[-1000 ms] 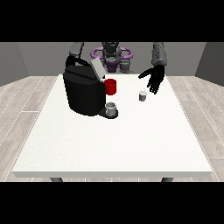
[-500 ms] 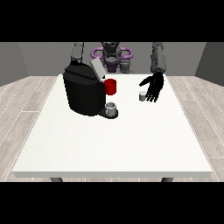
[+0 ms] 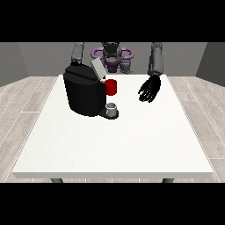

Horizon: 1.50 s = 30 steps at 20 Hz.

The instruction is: Insert the coffee pod into the coffee machine and close the lid

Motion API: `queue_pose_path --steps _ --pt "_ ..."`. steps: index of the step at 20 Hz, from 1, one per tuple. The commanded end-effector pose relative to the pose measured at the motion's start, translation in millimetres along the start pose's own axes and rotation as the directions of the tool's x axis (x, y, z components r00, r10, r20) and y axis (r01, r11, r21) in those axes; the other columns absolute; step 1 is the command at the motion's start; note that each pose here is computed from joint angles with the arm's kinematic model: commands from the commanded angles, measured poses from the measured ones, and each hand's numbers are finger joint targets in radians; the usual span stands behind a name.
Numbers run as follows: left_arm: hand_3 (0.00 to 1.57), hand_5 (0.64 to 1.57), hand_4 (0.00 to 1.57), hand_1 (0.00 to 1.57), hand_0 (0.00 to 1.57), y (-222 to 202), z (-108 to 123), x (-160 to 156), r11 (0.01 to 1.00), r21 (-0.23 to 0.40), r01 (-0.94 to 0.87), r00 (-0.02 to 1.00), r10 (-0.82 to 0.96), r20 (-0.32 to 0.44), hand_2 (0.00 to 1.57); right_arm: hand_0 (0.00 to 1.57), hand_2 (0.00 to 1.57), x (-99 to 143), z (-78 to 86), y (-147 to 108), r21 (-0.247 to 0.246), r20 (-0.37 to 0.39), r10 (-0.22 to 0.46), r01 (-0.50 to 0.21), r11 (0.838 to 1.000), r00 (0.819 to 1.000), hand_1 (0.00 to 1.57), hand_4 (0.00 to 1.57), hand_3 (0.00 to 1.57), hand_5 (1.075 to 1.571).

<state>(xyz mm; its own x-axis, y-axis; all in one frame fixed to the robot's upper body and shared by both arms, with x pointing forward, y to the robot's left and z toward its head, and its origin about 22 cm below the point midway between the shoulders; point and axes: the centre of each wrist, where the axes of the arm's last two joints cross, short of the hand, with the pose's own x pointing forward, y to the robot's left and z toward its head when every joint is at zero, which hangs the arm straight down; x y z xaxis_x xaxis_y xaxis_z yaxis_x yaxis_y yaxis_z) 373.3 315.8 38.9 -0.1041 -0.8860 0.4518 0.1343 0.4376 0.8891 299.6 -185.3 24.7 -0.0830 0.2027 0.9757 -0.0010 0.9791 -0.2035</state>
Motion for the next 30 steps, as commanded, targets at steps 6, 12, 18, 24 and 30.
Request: queue_pose_path --steps 6,12,18,24,30 --pt "0.82 1.571 0.28 0.88 0.88 -4 -3 -16 0.974 -0.117 0.193 0.979 -0.199 -0.038 1.0 0.0 0.0 21 -16.2 -2 0.034 0.005 -0.025 0.025 0.999 1.0 0.0 0.0 0.0 1.571" --pt "0.87 1.571 0.4 0.79 0.79 -24 -8 -8 0.961 -0.207 0.185 0.98 -0.195 -0.03 0.98 0.0 0.0 -28 2.4 -13 -0.007 -0.062 -0.03 0.029 1.0 0.998 0.0 0.0 0.0 1.571" --pt "1.22 1.571 0.51 1.19 1.19 -20 -15 -3 0.966 -0.148 0.211 0.977 -0.208 0.039 1.29 0.0 0.0 -27 4.6 4 -0.051 -0.106 0.061 -0.066 0.996 0.992 0.0 0.0 0.0 1.571" --pt "1.36 1.571 0.52 1.45 1.45 6 -39 27 0.989 -0.147 0.014 0.997 -0.003 0.076 1.43 0.0 0.0 -40 8.3 -1 -0.046 -0.134 0.07 -0.076 0.996 0.988 0.0 0.0 0.0 1.571" --pt "1.33 1.571 0.5 1.37 1.37 7 -51 64 0.965 -0.256 0.051 0.992 -0.02 0.125 1.38 0.0 0.0 -66 10.4 -17 -0.052 -0.191 0.064 -0.075 0.996 0.979 0.0 0.0 0.0 1.571"
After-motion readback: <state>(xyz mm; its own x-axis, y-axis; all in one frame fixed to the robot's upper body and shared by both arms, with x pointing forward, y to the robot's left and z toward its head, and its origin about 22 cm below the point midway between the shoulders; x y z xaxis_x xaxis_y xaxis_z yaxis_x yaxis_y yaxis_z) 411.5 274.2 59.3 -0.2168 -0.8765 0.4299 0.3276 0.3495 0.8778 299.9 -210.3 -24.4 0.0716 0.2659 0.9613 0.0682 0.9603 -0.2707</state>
